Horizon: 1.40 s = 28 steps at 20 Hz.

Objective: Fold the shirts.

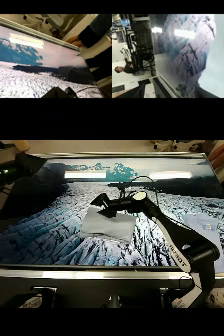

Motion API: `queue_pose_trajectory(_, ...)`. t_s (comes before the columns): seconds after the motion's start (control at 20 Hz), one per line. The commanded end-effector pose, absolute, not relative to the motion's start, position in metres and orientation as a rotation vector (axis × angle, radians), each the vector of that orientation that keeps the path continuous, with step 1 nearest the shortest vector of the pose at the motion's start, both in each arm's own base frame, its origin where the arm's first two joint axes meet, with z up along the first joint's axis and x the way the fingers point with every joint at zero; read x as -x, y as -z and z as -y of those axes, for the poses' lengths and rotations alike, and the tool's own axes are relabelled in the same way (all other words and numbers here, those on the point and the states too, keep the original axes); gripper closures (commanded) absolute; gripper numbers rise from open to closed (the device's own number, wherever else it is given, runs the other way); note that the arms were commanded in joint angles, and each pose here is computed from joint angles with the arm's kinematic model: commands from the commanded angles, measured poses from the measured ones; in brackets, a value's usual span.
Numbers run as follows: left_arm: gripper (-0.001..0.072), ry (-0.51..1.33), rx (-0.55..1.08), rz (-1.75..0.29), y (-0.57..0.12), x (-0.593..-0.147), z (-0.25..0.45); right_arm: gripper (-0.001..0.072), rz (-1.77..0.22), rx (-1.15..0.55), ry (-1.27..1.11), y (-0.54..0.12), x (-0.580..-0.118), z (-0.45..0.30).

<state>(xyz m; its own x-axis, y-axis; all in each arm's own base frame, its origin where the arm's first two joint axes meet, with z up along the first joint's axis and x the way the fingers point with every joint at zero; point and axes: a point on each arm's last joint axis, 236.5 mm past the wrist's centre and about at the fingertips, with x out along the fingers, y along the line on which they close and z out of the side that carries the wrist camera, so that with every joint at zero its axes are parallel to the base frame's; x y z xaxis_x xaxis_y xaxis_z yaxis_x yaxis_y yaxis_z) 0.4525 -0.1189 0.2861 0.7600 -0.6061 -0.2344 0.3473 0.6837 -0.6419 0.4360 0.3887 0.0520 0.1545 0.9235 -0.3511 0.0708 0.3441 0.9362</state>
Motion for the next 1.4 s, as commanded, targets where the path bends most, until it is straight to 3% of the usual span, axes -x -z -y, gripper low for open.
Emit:
queue_pose_trajectory(0.0, 0.0691, 0.543, 0.523, -0.518, -0.277, -0.432, 0.107, 0.0093, -1.323, -0.921, -0.741, -0.042, -0.443, -0.318)
queue_pose_trajectory(0.15, 0.0692, 0.497, 0.459, -0.564, -0.256, -0.433, 0.098, 0.0095, -1.603, -0.51, -0.275, 0.019, -0.404, -0.147)
queue_pose_trajectory(0.25, 0.0691, 0.494, 0.462, -0.58, -0.249, -0.433, 0.098, 0.0098, -1.751, -0.41, -0.087, 0.051, -0.369, -0.092)
queue_pose_trajectory(0.4, 0.0691, 0.495, 0.473, -0.596, -0.243, -0.432, 0.101, 0.0029, -1.719, -0.617, -0.234, 0.079, -0.361, -0.148)
queue_pose_trajectory(0.5, 0.0691, 0.499, 0.483, -0.602, -0.243, -0.431, 0.104, 0.0031, -1.621, -0.74, -0.288, 0.086, -0.374, -0.183)
queue_pose_trajectory(0.65, 0.0691, 0.508, 0.486, -0.606, -0.243, -0.43, 0.109, 0.0047, -1.584, -0.79, -0.298, 0.096, -0.383, -0.21)
queue_pose_trajectory(0.7, 0.0691, 0.514, 0.484, -0.607, -0.243, -0.43, 0.111, 0.017, -1.577, -0.827, -0.309, 0.096, -0.385, -0.219)
queue_pose_trajectory(0.75, 0.0691, 0.515, 0.483, -0.608, -0.243, -0.429, 0.112, 0.0495, -1.548, -0.86, -0.353, 0.089, -0.391, -0.227)
queue_pose_trajectory(0.8, 0.0691, 0.518, 0.483, -0.608, -0.243, -0.429, 0.113, 0.0678, -1.514, -0.886, -0.396, 0.077, -0.399, -0.23)
queue_pose_trajectory(0.95, 0.0691, 0.517, 0.482, -0.609, -0.243, -0.429, 0.113, 0.0689, -1.37, -0.882, -0.542, 0.004, -0.436, -0.197)
queue_pose_trajectory(1.1, 0.0691, 0.518, 0.478, -0.608, -0.243, -0.429, 0.113, 0.0689, -1.247, -0.865, -0.36, -0.066, -0.465, -0.082)
queue_pose_trajectory(1.35, 0.069, 0.521, 0.468, -0.605, -0.243, -0.43, 0.113, 0.0689, -1.15, -0.855, 0.003, -0.129, -0.412, 0.093)
